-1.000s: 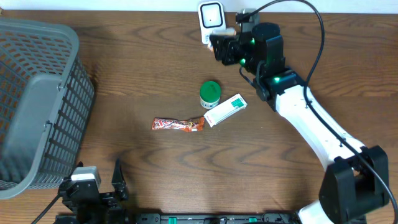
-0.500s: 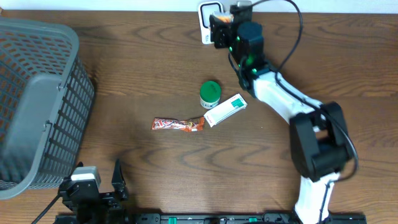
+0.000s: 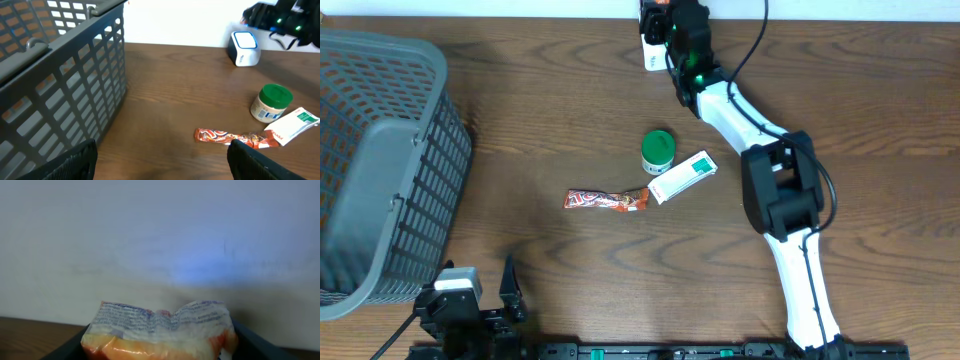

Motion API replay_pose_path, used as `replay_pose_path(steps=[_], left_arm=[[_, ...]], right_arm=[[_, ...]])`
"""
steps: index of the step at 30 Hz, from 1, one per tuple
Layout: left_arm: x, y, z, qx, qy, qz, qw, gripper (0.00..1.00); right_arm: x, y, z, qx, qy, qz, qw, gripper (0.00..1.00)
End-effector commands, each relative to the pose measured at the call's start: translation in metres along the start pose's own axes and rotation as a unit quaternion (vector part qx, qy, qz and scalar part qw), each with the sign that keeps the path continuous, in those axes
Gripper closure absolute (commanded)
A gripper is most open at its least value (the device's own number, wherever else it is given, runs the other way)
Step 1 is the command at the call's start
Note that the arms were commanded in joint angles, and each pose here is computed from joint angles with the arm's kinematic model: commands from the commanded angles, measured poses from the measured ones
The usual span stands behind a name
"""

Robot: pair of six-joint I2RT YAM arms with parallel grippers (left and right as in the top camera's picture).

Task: Scan the item barcode
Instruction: 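Hold the Kleenex pack barcode in front of the scanner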

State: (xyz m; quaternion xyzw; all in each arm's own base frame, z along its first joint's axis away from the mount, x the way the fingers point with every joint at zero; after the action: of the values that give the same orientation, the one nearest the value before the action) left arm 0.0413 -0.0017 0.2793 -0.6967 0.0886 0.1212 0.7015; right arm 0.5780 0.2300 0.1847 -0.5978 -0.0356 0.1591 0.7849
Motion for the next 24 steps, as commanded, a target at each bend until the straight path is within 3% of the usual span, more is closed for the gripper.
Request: replay_pose_path(steps=[1, 7, 18, 24], left_arm=[[-0.001, -0.001, -0.001, 0.001, 0.004, -0.006, 1.0, 0.16], [-0.001, -0.001, -0.001, 0.001, 0.004, -0.006, 1.0, 0.16], [-0.001, -0.001, -0.001, 0.001, 0.004, -0.006, 1.0, 0.16], [-0.001, -0.001, -0.001, 0.001, 0.004, -0.006, 1.0, 0.16]], right_arm=[[0.014, 0.015, -0.007, -0.009, 0.022, -0.003, 1.0, 0.36], [0.02, 0.044, -0.02, -0.013, 0.054, 0.015, 0.998, 0.41], [0.019, 0.05, -0.021, -0.016, 0.058, 0.041, 0.997, 0.39], [0.003, 0.005, -0.009, -0.02, 0.062, 0.055, 0.996, 0.39]])
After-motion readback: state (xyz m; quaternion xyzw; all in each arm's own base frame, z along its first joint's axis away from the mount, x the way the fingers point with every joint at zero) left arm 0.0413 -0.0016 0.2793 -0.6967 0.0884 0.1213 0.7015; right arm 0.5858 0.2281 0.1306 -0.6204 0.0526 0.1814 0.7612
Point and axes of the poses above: each gripper's point midway between its finger pads, its own x axis out along the fingers, its own z axis along the line the jaws close on, y = z × x, the point moved 10 cm from there along -x, back along the fingers, and after that the axes turned 2 degrees about x, right-handed, at the moved point
